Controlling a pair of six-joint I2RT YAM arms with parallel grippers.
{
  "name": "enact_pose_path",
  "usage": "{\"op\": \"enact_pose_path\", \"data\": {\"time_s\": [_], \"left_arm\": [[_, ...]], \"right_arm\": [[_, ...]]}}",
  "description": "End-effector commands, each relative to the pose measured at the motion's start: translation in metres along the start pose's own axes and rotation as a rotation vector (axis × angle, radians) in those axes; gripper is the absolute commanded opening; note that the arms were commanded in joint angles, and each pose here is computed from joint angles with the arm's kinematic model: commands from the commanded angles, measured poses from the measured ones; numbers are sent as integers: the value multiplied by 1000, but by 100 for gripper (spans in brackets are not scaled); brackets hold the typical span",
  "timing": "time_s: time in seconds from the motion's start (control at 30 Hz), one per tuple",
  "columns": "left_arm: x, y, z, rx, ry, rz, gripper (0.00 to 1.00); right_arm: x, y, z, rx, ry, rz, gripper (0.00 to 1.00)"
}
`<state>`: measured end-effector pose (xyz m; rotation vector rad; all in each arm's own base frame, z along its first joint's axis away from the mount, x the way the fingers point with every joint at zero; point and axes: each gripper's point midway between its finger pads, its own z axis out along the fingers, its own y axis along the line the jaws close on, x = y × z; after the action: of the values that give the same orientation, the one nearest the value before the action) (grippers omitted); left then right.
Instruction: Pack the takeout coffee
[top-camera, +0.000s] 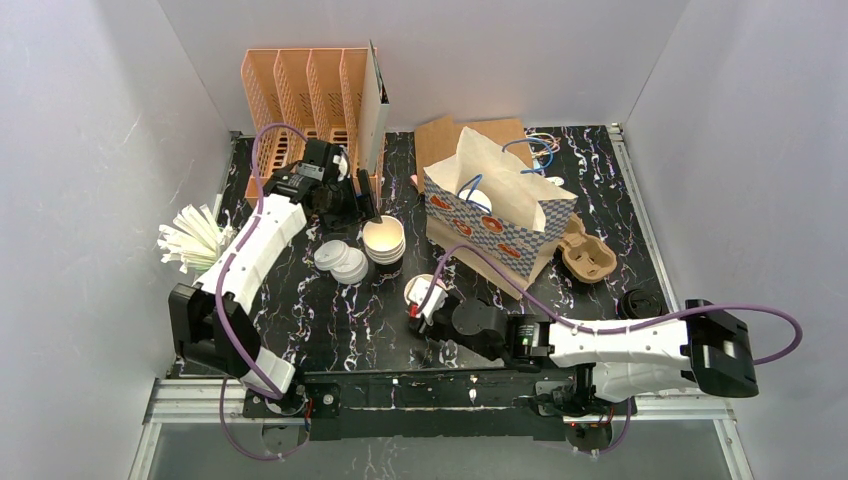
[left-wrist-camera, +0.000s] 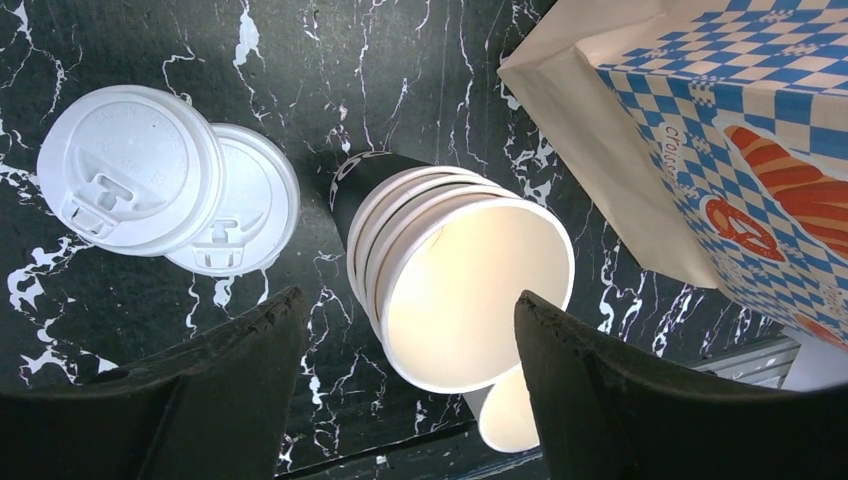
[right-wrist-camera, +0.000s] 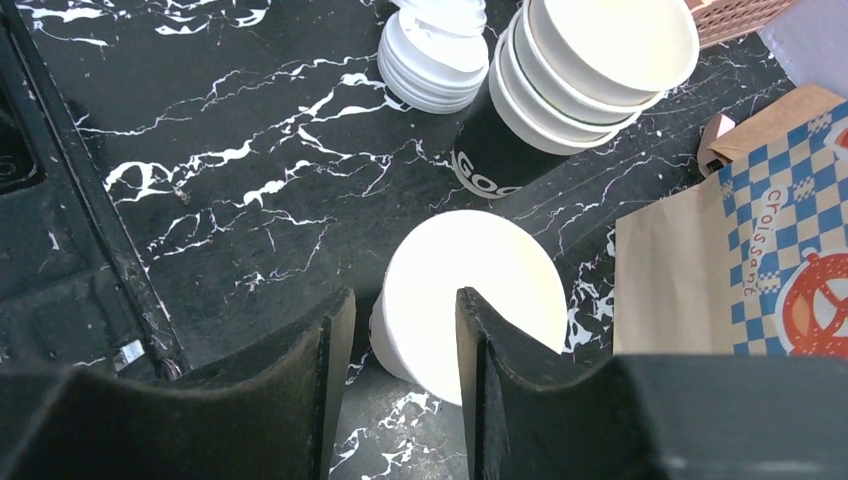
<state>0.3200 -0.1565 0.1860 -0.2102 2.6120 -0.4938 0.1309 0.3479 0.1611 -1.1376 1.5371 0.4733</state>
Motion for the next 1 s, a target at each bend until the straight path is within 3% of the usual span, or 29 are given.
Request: {"op": "enact_pose_path", "data": {"time_s": [0.0,0.2,0.4,0.47,0.7,0.97], "left_arm": [[-1,-4,-3,-9,11,46,71],[13,-4,10,-30,75,90,64],[23,1,22,-100,89,142,58],[24,4,26,-128,88,151,51],[8,24,33,-259,14,158,33],[-4,24,46,-285,-27,112,25]], "right_arm": [[-47,-7,-9,-6,-40,35,52],[-79,-17,-29,-1,-56,140,56],[-79,-32,-42,50,-58,139,61],[-81,-35,-43,61,-59,126,61],[-89,-43,-45,89,-76,103,64],[-94,-51,-46,123,-79,69,64]]}}
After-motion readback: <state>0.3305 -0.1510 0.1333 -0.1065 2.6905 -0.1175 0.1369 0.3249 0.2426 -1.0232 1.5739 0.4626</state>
